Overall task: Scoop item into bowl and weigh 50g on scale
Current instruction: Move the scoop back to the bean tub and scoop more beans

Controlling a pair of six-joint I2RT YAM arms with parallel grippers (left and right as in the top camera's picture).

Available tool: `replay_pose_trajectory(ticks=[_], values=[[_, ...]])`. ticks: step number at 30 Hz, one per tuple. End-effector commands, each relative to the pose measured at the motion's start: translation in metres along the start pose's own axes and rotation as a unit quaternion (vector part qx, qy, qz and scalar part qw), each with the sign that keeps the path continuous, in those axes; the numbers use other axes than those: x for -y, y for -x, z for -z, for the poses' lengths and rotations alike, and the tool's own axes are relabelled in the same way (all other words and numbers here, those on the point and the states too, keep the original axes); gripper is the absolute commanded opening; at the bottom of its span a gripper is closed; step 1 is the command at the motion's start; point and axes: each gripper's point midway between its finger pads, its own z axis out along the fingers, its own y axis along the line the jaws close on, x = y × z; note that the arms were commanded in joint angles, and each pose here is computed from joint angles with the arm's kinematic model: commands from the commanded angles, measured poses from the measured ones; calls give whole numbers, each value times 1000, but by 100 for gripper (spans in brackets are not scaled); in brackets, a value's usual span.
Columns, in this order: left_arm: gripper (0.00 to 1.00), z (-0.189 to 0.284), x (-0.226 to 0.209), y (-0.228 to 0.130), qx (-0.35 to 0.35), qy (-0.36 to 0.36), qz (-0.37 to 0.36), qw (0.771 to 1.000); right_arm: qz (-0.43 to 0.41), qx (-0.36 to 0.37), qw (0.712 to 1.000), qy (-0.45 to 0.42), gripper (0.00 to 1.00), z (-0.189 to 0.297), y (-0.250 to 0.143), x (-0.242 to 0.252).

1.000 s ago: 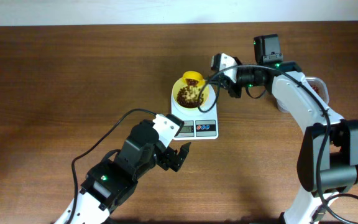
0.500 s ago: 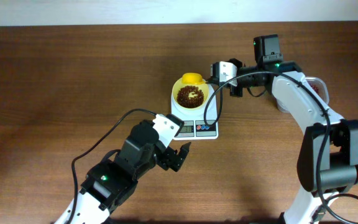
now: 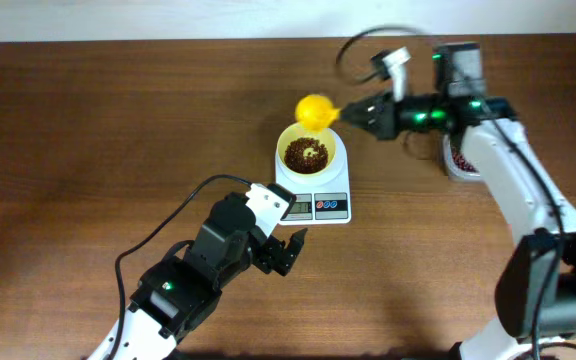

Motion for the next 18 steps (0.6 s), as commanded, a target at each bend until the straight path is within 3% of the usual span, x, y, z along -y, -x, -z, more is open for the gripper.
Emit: replay_pose_trajectory(ticks=[1, 8, 10, 13, 18], values=[[99, 0, 1, -1, -2, -4, -8, 1000, -145, 71, 986, -36, 4, 68, 22, 32], [99, 0, 1, -1, -2, -4, -8, 1000, -191, 165, 950, -186, 4, 195, 9, 115], [99, 0, 1, -1, -2, -4, -8, 1000, -166, 154, 942, -247, 4, 216, -6, 133], [99, 0, 1, -1, -2, -4, -8, 1000, -157, 73, 904, -392, 4, 242, -48, 168], [99, 0, 1, -1, -2, -4, -8, 1000, -155, 1, 885, -440, 4, 251, -79, 173]])
